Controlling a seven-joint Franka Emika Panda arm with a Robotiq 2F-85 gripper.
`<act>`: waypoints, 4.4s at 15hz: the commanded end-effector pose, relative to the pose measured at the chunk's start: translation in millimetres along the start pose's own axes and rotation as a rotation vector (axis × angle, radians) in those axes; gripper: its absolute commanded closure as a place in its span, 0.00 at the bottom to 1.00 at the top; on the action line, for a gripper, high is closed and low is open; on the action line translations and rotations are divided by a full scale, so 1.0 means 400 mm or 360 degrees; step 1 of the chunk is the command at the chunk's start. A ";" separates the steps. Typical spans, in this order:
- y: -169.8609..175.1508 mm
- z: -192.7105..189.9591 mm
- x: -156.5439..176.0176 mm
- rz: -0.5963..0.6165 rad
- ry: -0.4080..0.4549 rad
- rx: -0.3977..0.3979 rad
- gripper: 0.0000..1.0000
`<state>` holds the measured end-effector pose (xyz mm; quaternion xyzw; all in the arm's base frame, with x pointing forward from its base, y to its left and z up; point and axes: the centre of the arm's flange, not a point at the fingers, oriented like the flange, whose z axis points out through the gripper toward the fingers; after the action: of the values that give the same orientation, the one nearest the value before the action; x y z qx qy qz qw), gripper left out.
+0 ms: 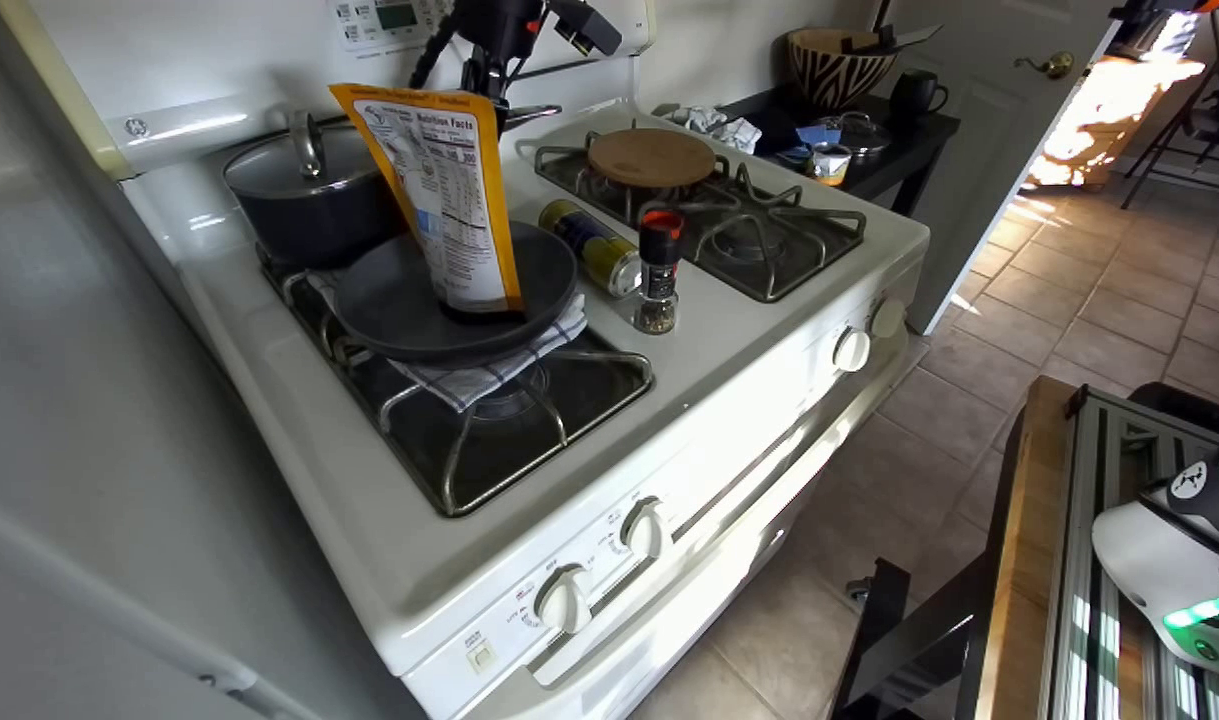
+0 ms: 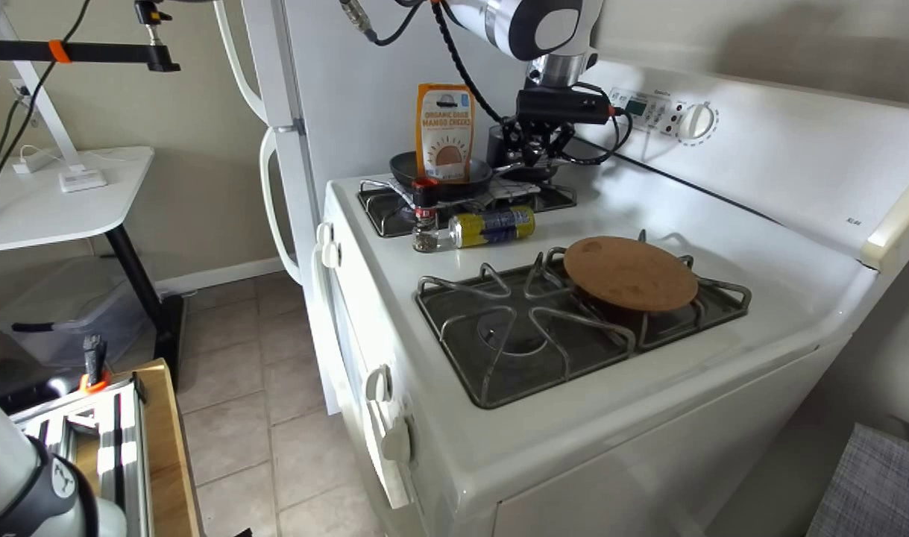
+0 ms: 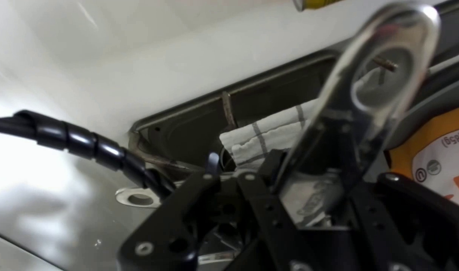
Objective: Put the pot on the brown mat
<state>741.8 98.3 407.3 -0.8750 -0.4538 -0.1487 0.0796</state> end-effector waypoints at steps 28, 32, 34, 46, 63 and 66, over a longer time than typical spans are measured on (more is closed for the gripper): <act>0.040 -0.052 -0.050 0.0107 0.0796 0.0197 0.99; 0.022 -0.070 -0.051 0.0103 0.0768 0.0216 0.99; 0.010 -0.083 -0.052 0.0083 0.0744 0.0212 0.99; -0.075 -0.197 -0.103 0.0029 0.0691 0.0123 0.99; -0.136 -0.316 -0.324 0.0397 0.0851 -0.0042 0.99; -0.143 -0.333 -0.383 0.0495 0.0854 -0.0055 0.99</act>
<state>618.5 -12.3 459.1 -0.8672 -0.3011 -0.3381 0.2072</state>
